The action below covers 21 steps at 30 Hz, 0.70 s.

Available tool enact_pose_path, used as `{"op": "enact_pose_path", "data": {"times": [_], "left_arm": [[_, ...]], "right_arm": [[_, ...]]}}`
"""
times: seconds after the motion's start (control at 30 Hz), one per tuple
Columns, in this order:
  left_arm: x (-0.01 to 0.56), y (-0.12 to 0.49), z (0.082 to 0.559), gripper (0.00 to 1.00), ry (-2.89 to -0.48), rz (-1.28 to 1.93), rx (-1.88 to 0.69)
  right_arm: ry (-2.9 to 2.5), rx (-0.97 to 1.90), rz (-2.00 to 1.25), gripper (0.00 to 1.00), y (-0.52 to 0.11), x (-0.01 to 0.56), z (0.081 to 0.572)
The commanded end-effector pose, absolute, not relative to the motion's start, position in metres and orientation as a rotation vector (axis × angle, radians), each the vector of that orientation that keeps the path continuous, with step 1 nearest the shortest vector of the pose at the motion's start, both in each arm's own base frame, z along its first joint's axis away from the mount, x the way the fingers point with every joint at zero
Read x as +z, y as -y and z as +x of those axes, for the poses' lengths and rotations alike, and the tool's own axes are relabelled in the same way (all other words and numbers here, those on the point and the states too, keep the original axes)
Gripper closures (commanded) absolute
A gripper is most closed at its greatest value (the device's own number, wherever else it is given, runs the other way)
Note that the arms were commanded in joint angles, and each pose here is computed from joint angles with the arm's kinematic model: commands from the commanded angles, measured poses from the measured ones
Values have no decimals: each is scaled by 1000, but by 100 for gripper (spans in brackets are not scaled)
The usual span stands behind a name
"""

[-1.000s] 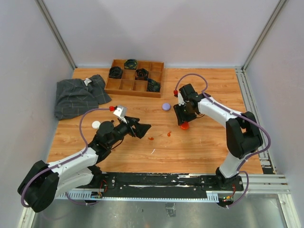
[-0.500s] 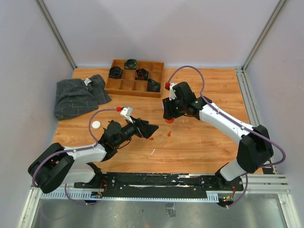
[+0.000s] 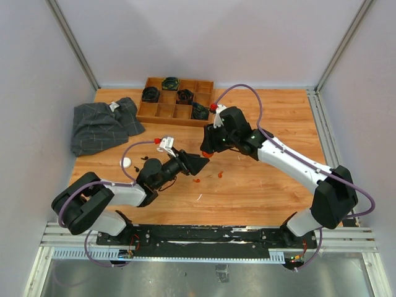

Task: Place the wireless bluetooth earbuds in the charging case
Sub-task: Pick up the charging case at the center of the board.

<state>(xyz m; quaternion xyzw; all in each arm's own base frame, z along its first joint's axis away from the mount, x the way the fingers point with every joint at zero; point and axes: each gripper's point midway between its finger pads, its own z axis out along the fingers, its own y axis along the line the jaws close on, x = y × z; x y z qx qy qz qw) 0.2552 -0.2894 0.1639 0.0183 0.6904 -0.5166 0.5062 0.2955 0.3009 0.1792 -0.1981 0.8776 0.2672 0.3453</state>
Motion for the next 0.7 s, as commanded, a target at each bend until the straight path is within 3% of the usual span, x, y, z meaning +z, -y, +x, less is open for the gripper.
{"op": "enact_pose_path", "data": {"times": [0.0,0.33,0.53,0.67], "left_arm": [[189,295,264,26,-1553,31,-1266],[192,297,273,52,-1532,27,-1242],[190,296,271,83,-1526,46,-1229],[190,292,267,98,-1513,78,-1210]], "right_arm": [[-2182,778,-489,59,-318,215,294],[-2167,792,-505,59,-325,218,287],[-2158,799,-517,59,-328,219,285],[-2116,800,-555,53,-328,230,284]]}}
